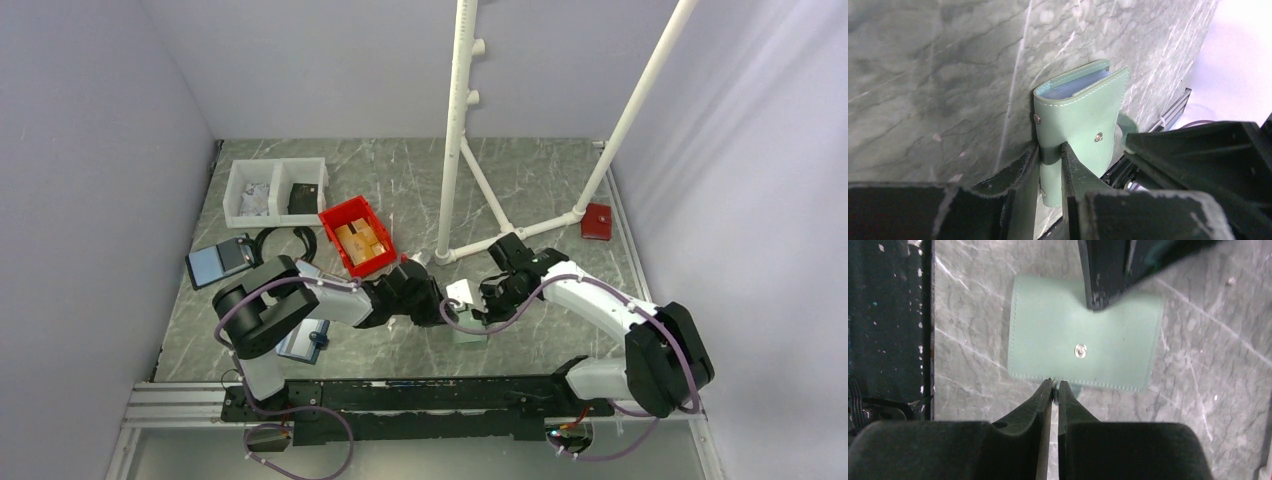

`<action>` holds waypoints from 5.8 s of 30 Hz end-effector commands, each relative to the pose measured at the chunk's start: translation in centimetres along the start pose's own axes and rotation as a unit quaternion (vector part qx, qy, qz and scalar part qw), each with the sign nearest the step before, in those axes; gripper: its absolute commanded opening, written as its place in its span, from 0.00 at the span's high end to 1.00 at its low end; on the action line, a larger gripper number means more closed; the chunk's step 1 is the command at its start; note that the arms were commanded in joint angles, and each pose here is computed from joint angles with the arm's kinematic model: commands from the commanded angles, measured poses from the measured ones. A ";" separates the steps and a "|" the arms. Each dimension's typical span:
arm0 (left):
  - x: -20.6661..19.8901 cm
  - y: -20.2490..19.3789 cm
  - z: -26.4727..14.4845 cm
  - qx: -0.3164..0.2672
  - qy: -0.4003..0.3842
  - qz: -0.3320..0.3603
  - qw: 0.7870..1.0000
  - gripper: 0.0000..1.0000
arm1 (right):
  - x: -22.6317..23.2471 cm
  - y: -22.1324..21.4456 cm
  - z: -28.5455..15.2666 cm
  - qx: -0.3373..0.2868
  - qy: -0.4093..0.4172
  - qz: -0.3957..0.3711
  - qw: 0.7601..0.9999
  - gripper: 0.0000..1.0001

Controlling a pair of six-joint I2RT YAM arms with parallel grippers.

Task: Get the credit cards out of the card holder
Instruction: Open the card holder at the center of the board.

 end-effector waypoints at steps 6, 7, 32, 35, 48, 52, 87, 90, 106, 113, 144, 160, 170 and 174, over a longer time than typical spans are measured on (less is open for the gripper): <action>7.5 -0.4 -2.4 -0.021 0.127 0.034 0.991 0.77 | 1.2 -2.7 -0.6 0.016 0.014 0.054 0.998 0.77; 7.2 -0.3 -2.6 -0.024 0.119 0.040 0.992 0.76 | 1.2 -2.9 -0.5 0.020 0.015 0.061 0.998 0.75; 1.2 0.4 -12.7 -0.106 -0.046 0.155 0.981 0.49 | -0.3 2.4 -3.9 -0.104 -0.038 0.070 0.991 0.58; 0.1 0.6 -14.3 -0.130 -0.084 0.167 0.974 0.49 | -0.6 3.3 -4.7 -0.118 -0.048 0.079 0.989 0.60; 1.4 2.2 -20.2 -0.251 -0.123 0.122 0.952 0.01 | -2.7 4.1 -4.4 -0.114 -0.095 0.109 0.983 0.83; 1.0 1.6 -21.1 -0.251 -0.165 0.147 0.942 0.01 | -2.8 4.3 -3.2 -0.092 -0.085 0.106 0.986 0.85; -0.6 -4.6 -13.5 -0.174 -0.149 0.524 0.820 0.07 | -2.5 2.9 0.5 0.018 -0.032 0.108 0.993 0.88; -0.5 -5.3 -12.1 -0.182 -0.110 0.561 0.800 0.06 | -2.1 5.0 -0.3 -0.037 -0.017 0.099 0.994 0.88; -1.6 -7.3 -7.2 -0.218 -0.042 0.638 0.738 0.07 | -2.4 5.1 2.0 0.014 -0.020 0.104 0.994 0.87; -2.1 -7.4 -7.1 -0.213 -0.038 0.660 0.720 0.09 | -2.1 3.4 1.4 0.052 -0.017 0.102 0.993 0.88; -2.4 -7.1 -2.1 -0.206 0.083 0.682 0.697 0.58 | -1.0 -0.3 1.6 0.088 0.037 0.195 0.976 0.89; -3.2 -5.8 -6.4 -0.274 -0.072 0.419 0.863 1.00 | -1.3 0.5 1.6 0.066 0.035 0.211 0.975 0.90; 0.7 -2.6 -9.9 -0.347 -0.097 0.191 0.913 1.00 | -2.2 1.7 2.0 0.030 0.022 0.231 0.972 0.90; 4.2 -1.7 -10.7 -0.360 -0.005 0.088 0.929 1.00 | -2.7 2.6 2.1 0.007 0.021 0.238 0.971 0.90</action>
Point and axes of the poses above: each gripper's point midway between its finger pads, its own z axis out along the fingers, its own x axis along the line the jaws close on, y = z × x, the point moved 3 cm from there along -z, back along the fingers, and after that the axes turned 6 degrees about -z, right-handed, at the moved point
